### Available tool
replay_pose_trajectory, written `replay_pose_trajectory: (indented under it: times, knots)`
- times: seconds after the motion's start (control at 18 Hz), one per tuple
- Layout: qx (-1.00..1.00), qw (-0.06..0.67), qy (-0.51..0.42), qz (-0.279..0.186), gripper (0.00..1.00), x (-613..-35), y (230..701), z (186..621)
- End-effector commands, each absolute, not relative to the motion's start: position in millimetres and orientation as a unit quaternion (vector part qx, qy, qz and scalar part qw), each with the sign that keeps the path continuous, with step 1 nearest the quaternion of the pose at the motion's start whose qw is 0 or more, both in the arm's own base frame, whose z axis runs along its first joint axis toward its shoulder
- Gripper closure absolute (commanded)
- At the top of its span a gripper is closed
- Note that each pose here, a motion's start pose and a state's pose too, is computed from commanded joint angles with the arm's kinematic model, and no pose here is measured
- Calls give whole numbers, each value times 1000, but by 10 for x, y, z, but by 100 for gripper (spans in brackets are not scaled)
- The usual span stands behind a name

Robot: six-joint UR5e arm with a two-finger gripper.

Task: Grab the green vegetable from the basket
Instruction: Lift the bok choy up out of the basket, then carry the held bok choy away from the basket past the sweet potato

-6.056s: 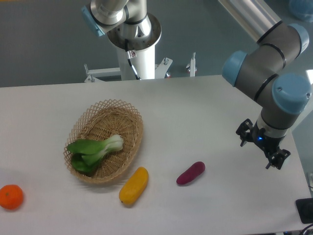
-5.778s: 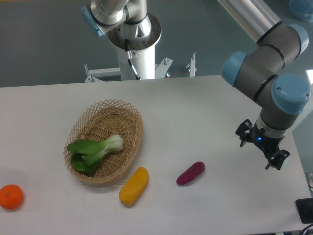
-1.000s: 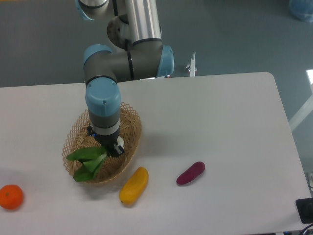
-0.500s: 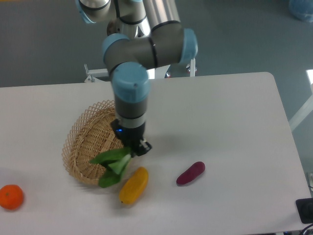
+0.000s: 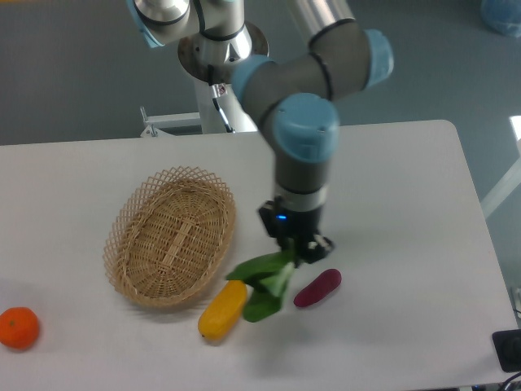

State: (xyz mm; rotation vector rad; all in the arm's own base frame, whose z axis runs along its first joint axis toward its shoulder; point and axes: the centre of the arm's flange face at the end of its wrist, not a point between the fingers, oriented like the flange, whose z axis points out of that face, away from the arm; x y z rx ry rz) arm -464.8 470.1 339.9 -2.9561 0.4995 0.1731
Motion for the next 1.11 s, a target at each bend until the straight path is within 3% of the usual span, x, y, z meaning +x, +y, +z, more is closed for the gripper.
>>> replay_pose_trajectory:
  times: [0.22, 0.67, 1.11]
  knots:
    - [-981, 61, 177, 56, 80, -4984, 4446, 3283]
    - [-974, 31, 212, 71, 79, -5688, 4504, 3322]
    - [-973, 26, 219, 67, 80, -5836, 4259, 3277]
